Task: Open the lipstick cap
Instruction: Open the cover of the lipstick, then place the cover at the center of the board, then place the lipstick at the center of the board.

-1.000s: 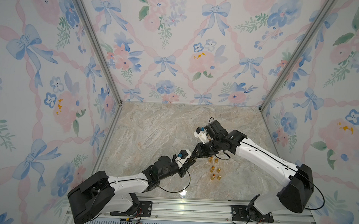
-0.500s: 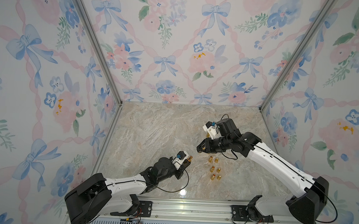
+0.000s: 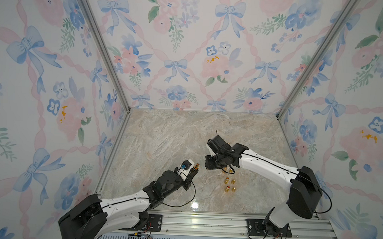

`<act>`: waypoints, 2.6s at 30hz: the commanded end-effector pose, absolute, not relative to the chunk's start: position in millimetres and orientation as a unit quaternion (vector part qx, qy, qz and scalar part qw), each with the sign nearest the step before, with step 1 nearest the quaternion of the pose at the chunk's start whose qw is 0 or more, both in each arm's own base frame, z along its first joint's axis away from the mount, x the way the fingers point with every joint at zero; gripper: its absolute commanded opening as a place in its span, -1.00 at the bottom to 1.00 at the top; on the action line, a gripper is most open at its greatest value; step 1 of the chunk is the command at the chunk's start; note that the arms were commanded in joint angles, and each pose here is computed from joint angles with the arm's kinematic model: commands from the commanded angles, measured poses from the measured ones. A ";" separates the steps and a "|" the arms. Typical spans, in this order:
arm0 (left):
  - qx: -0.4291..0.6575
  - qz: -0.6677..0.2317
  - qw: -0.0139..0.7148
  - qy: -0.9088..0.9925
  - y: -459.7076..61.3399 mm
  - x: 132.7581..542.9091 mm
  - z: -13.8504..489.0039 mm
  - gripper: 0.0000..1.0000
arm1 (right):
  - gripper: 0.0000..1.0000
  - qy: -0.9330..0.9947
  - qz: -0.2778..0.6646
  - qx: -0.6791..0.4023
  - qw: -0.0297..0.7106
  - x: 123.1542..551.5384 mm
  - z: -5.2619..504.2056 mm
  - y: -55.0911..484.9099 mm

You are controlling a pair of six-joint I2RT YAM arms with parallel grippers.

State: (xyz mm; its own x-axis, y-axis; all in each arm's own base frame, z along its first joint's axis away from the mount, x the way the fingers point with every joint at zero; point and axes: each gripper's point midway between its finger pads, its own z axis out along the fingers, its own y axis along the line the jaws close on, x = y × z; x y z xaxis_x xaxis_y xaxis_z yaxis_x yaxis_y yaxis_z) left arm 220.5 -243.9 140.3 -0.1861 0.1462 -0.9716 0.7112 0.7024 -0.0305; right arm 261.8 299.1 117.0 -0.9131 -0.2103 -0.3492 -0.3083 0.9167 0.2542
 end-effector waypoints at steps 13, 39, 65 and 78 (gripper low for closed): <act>0.250 -0.241 0.583 0.734 -221.9 223.9 141.8 -1.00 | -0.42 0.976 0.060 -0.091 0.187 290.2 53.5 299.1; 0.252 -0.240 0.576 0.740 -221.7 224.6 136.1 -1.00 | -0.22 0.976 0.055 -0.087 0.192 290.3 47.3 301.1; 0.348 -0.267 0.556 0.706 -268.8 226.4 148.2 -1.00 | 0.18 0.938 0.263 -0.174 0.143 214.5 185.6 324.2; 0.353 -0.279 0.565 0.692 -269.6 221.3 158.2 -1.00 | -0.03 0.938 0.290 -0.153 0.112 222.2 162.4 349.1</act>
